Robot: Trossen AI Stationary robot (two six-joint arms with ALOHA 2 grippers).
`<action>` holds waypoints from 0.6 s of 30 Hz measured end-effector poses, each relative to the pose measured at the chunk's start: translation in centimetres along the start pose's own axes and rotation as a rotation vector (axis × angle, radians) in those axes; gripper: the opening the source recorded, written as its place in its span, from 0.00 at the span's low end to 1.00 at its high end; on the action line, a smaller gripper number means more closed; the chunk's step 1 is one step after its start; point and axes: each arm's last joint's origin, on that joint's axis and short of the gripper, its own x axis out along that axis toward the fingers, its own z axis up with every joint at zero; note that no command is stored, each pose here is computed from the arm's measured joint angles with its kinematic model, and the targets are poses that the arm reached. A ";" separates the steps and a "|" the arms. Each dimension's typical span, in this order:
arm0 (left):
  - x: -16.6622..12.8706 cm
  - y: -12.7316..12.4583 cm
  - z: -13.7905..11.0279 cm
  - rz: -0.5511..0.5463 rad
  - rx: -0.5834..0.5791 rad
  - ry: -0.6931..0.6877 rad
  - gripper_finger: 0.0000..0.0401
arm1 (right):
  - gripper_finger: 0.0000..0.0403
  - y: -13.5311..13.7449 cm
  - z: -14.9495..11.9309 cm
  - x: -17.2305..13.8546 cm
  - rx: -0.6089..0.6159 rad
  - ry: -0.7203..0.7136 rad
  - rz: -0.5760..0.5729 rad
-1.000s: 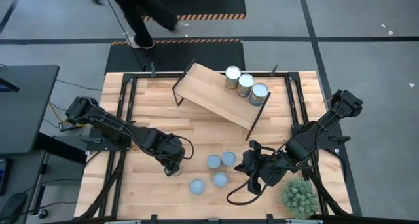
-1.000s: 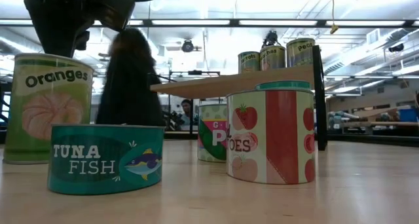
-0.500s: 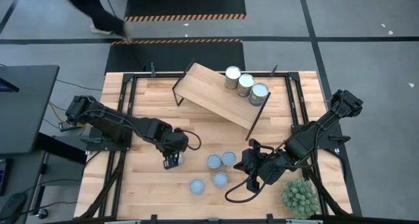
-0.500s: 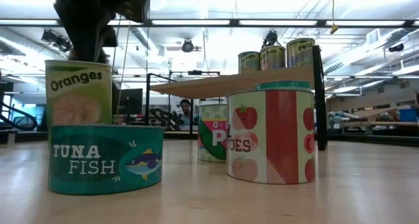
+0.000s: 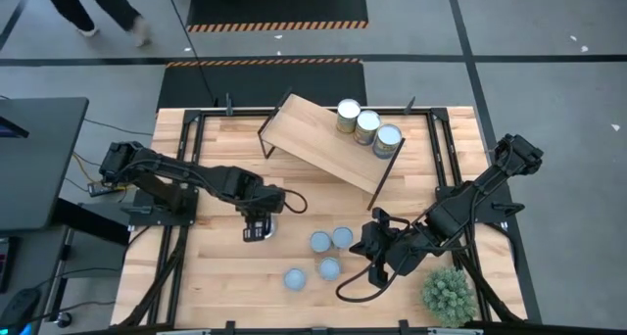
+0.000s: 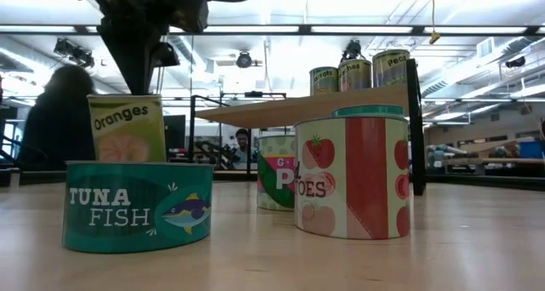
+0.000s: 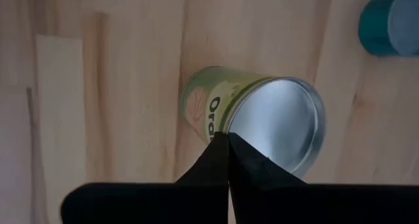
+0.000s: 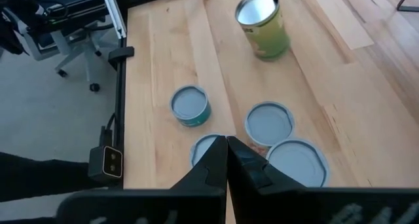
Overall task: Pick and place cans onto a shelf
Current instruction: Put the canned oranges on the shelf
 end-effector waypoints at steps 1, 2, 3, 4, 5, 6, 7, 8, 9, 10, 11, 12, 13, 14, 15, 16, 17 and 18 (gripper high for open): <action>0.0 0.0 0.0 0.001 0.024 -0.001 0.00 | 0.02 0.0 0.0 0.0 0.006 0.000 -0.001; 0.0 0.0 0.0 0.002 0.050 -0.001 0.00 | 0.02 -0.1 0.1 0.0 0.010 0.000 -0.002; 0.0 0.0 0.0 0.003 0.077 -0.002 0.00 | 0.02 -0.1 0.1 0.1 0.011 -0.001 -0.003; 0.0 0.1 0.0 0.005 0.103 -0.003 0.00 | 0.02 -0.1 0.1 0.1 0.012 -0.001 -0.004; 0.0 0.2 0.1 0.006 0.121 -0.003 0.00 | 0.02 -0.2 0.1 0.1 0.013 -0.001 -0.005; 0.0 0.3 0.1 0.009 0.136 -0.003 0.00 | 0.02 -0.2 0.2 0.1 0.014 -0.001 -0.006; 0.0 0.5 0.1 0.010 0.149 -0.003 0.00 | 0.02 -0.2 0.2 0.1 0.015 -0.002 -0.007; 0.0 0.7 0.2 0.012 0.164 -0.004 0.00 | 0.02 -0.3 0.2 0.2 0.019 0.001 -0.005; 0.0 0.9 0.2 0.016 0.176 -0.004 0.00 | 0.02 -0.3 0.3 0.2 0.021 0.006 -0.001; 0.0 1.1 0.3 0.018 0.194 -0.004 0.00 | 0.02 -0.4 0.3 0.3 0.024 0.011 0.003; 0.0 1.3 0.3 0.020 0.216 -0.004 0.00 | 0.02 -0.4 0.4 0.3 0.026 0.013 0.004; 0.0 1.5 0.4 0.021 0.236 -0.004 0.00 | 0.02 -0.5 0.4 0.3 0.028 0.015 0.005; 0.0 1.7 0.4 0.023 0.255 -0.004 0.00 | 0.02 -0.5 0.4 0.4 0.032 0.018 0.007; 0.0 1.9 0.5 0.024 0.271 -0.005 0.00 | 0.02 -0.6 0.5 0.4 0.036 0.021 0.009; -0.1 2.1 0.5 0.025 0.284 -0.006 0.00 | 0.02 -0.6 0.5 0.4 0.040 0.023 0.010; -0.1 2.3 0.6 0.025 0.295 -0.007 0.00 | 0.02 -0.7 0.5 0.5 0.042 0.024 0.011; -0.1 2.5 0.6 0.024 0.308 -0.008 0.00 | 0.02 -0.7 0.5 0.5 0.043 0.024 0.011; -0.1 2.7 0.6 0.019 0.317 -0.007 0.00 | 0.02 -0.7 0.6 0.5 0.048 0.023 0.009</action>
